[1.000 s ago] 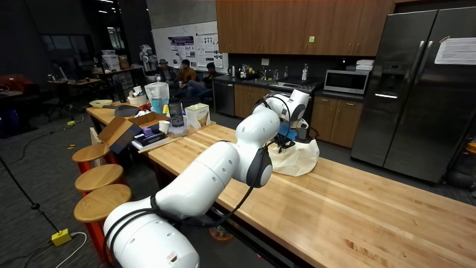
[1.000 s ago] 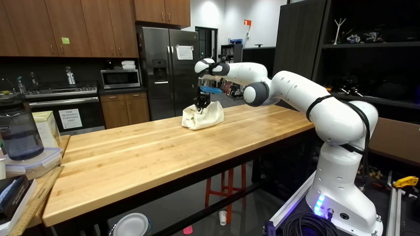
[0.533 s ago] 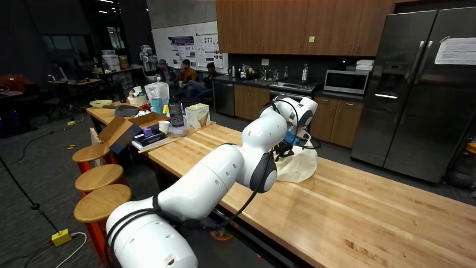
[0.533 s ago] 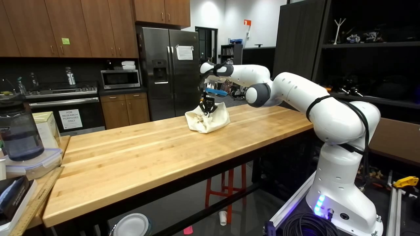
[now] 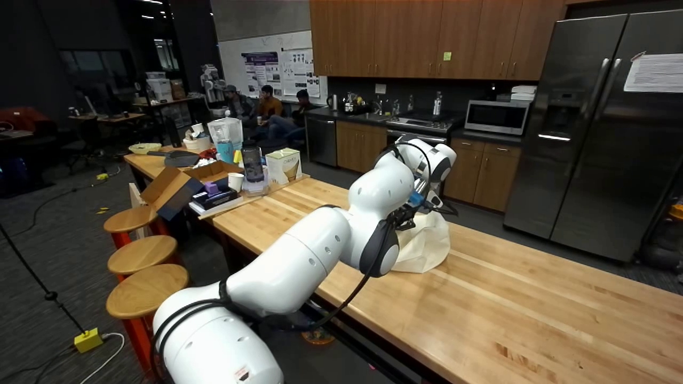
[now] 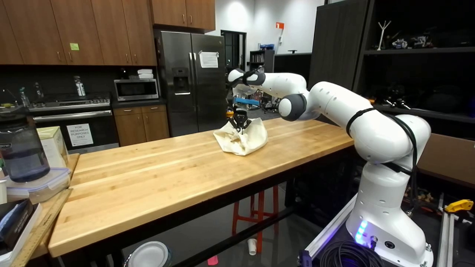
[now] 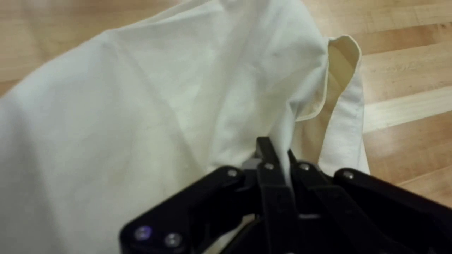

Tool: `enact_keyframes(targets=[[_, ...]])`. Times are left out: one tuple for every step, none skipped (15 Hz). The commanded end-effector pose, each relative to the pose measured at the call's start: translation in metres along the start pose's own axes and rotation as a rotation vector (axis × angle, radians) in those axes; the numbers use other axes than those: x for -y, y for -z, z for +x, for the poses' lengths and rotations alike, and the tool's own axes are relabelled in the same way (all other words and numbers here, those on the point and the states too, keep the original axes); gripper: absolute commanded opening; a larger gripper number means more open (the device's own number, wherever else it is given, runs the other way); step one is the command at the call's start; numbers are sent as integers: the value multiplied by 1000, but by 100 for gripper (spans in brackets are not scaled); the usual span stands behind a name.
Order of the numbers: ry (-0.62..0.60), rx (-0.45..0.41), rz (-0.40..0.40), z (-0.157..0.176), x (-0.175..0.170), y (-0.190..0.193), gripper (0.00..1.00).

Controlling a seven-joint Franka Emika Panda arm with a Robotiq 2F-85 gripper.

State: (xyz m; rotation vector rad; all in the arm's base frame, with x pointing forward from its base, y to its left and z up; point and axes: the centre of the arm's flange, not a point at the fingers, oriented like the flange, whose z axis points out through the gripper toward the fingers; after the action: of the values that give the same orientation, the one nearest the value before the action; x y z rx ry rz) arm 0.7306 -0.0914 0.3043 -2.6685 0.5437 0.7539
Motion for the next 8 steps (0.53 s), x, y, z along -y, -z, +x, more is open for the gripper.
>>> enact_keyframes(targets=[[-50,99,16,-35,-14,-22,1],[-59,100,21,-32,-12,-22,1],[-69,68,34,-26,-8,-19,1],[-74,40,48,-20,-6,-15,1],[-78,6,69,-13,-1,-10,1],[-76,-25,92,-7,3,-5,1],[-69,-69,101,-1,8,3,1],[-63,-112,111,3,13,10,1]])
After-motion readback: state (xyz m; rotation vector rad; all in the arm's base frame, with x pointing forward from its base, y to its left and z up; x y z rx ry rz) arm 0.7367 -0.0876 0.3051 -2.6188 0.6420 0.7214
